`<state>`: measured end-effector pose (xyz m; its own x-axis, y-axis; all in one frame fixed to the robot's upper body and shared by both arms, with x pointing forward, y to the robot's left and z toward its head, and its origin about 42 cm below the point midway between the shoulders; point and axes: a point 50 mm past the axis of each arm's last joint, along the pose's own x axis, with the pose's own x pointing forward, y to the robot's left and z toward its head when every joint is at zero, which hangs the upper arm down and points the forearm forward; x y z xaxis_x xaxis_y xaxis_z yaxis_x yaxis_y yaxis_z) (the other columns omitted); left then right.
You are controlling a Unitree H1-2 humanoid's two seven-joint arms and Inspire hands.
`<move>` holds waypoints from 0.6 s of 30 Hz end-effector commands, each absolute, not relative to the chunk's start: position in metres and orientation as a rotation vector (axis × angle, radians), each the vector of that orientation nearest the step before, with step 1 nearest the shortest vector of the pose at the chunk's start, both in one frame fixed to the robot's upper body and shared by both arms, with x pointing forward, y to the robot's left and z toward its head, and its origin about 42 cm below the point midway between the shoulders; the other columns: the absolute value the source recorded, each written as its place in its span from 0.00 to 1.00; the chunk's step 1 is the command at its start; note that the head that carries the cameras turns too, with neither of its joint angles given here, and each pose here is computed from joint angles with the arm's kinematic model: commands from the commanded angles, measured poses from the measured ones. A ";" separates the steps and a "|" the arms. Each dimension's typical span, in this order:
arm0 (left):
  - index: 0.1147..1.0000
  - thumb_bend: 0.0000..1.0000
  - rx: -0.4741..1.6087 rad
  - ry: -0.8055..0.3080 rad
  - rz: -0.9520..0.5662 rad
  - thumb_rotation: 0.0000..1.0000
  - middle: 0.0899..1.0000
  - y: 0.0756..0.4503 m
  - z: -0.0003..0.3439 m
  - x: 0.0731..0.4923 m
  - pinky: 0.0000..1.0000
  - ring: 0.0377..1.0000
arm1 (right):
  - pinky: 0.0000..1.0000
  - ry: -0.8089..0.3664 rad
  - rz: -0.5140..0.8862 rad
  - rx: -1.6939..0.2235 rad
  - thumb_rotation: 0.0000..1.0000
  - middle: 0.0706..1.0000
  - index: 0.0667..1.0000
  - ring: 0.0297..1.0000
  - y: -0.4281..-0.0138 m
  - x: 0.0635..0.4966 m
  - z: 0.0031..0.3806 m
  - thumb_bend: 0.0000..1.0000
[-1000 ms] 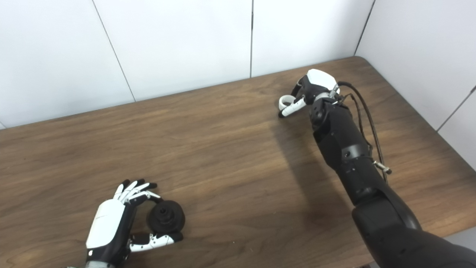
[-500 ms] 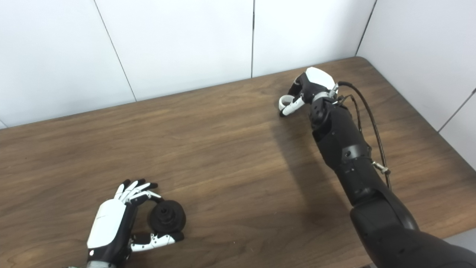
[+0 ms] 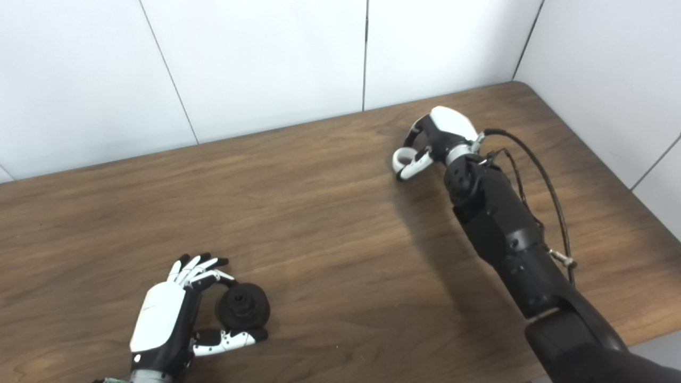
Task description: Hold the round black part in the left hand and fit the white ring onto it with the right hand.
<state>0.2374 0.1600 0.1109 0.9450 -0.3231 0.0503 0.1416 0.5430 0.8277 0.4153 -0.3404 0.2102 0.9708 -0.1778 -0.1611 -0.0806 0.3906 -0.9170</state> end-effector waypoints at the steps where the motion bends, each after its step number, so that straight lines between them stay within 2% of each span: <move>1: 0.42 0.52 1.015 -0.103 -0.320 0.05 0.81 0.162 0.092 0.233 0.99 0.92 | 0.95 0.136 -0.050 -1.199 0.13 0.83 0.45 0.92 -0.332 0.417 0.241 0.52; 5: 0.42 0.52 1.009 -0.109 -0.318 0.05 0.81 0.160 0.092 0.233 0.99 0.91 | 0.91 0.052 0.036 -1.215 0.13 0.83 0.45 0.91 -0.306 0.406 0.257 0.52; 11: 0.42 0.52 1.022 -0.121 -0.317 0.05 0.80 0.153 0.090 0.232 0.99 0.90 | 0.99 -0.027 0.157 -1.232 0.13 0.85 0.45 0.92 -0.277 0.386 0.274 0.52; 18: 0.42 0.52 1.019 -0.110 -0.317 0.05 0.81 0.144 0.092 0.232 1.00 0.91 | 0.98 -0.141 0.297 -1.251 0.13 0.87 0.45 0.93 -0.251 0.361 0.286 0.52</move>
